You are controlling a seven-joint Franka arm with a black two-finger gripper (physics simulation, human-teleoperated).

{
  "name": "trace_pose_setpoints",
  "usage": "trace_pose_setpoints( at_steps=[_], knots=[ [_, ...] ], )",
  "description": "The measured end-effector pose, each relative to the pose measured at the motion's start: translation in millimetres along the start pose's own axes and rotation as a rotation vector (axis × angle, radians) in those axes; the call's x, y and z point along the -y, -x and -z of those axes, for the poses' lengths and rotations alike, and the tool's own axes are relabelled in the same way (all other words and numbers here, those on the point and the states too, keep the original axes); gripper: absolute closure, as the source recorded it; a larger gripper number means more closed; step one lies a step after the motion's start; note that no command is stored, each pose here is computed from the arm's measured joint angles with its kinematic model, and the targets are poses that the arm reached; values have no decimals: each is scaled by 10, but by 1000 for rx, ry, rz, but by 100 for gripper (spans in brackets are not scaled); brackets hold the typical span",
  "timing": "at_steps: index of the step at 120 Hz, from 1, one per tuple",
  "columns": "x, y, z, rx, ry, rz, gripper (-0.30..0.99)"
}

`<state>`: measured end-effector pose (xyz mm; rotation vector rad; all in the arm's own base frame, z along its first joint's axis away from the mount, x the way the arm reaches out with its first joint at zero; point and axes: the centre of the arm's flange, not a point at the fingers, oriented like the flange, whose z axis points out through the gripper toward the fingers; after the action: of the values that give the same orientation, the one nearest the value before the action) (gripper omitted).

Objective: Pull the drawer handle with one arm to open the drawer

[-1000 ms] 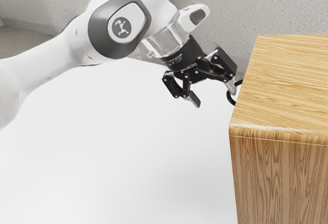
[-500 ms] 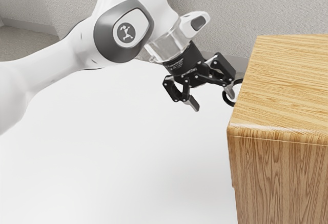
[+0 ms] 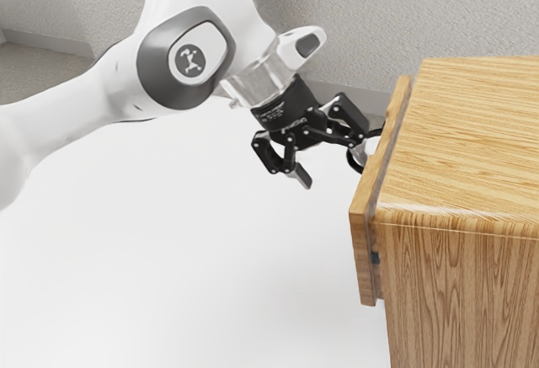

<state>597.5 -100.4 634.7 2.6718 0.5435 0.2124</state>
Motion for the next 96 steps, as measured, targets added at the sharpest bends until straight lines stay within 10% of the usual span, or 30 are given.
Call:
trace_pose_setpoints(
  at_steps=[96],
  knots=[
    [643, 153, 325, -17, 21, 91, 0]
  ],
)
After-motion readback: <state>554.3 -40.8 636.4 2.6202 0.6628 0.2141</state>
